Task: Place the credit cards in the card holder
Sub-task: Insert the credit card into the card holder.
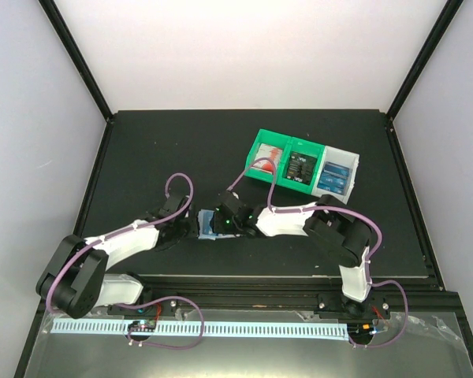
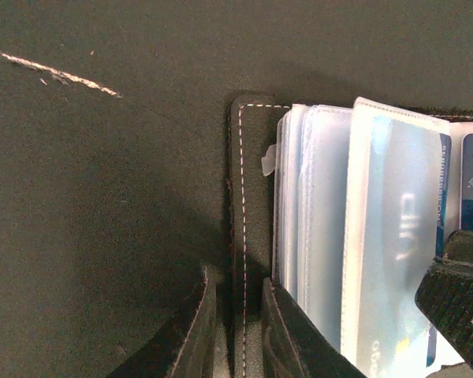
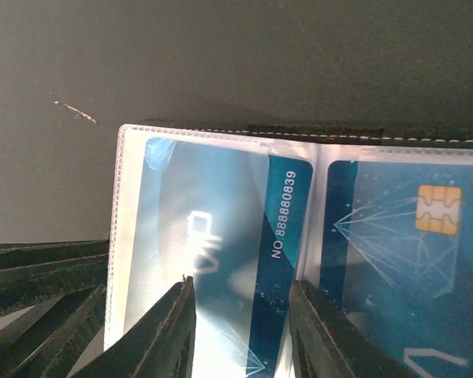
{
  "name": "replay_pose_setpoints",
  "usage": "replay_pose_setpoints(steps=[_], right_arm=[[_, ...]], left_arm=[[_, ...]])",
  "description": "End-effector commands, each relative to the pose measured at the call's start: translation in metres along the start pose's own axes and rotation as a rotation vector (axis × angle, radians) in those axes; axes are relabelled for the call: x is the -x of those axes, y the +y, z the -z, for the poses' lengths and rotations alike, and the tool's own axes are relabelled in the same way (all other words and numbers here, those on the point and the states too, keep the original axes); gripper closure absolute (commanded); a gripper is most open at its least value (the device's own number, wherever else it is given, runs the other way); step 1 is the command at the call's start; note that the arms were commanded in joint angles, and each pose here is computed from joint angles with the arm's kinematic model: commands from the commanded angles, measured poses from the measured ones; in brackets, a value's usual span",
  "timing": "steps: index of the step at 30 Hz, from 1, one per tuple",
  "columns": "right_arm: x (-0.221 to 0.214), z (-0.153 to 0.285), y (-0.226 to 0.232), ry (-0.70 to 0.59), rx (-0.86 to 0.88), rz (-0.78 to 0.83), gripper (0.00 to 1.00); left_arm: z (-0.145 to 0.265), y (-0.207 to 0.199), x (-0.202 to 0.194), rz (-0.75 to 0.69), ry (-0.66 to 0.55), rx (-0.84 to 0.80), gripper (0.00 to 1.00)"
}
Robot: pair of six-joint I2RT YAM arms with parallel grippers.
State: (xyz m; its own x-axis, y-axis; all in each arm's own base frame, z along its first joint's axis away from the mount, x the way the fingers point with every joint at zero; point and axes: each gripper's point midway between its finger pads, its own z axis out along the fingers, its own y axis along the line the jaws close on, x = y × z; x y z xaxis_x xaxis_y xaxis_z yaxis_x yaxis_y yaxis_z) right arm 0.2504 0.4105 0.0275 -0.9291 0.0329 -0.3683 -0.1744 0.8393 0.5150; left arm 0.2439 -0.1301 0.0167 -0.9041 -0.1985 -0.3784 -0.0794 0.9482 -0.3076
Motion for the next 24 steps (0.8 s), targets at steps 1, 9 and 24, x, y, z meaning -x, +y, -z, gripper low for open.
replay_pose_setpoints(steps=[1,9,24], right_arm=[[-0.004,-0.005,0.014,0.018,0.096,-0.011,0.65],[0.003,0.000,0.026,-0.005,0.173,-0.001,0.64],[0.022,0.045,0.012,-0.109,0.069,0.100,0.63]], left_arm=[[-0.003,0.004,-0.007,-0.006,0.040,0.014,0.81],[-0.002,0.003,-0.006,-0.013,0.034,0.007,0.81],[0.027,-0.001,0.019,0.001,-0.103,-0.002,0.72]])
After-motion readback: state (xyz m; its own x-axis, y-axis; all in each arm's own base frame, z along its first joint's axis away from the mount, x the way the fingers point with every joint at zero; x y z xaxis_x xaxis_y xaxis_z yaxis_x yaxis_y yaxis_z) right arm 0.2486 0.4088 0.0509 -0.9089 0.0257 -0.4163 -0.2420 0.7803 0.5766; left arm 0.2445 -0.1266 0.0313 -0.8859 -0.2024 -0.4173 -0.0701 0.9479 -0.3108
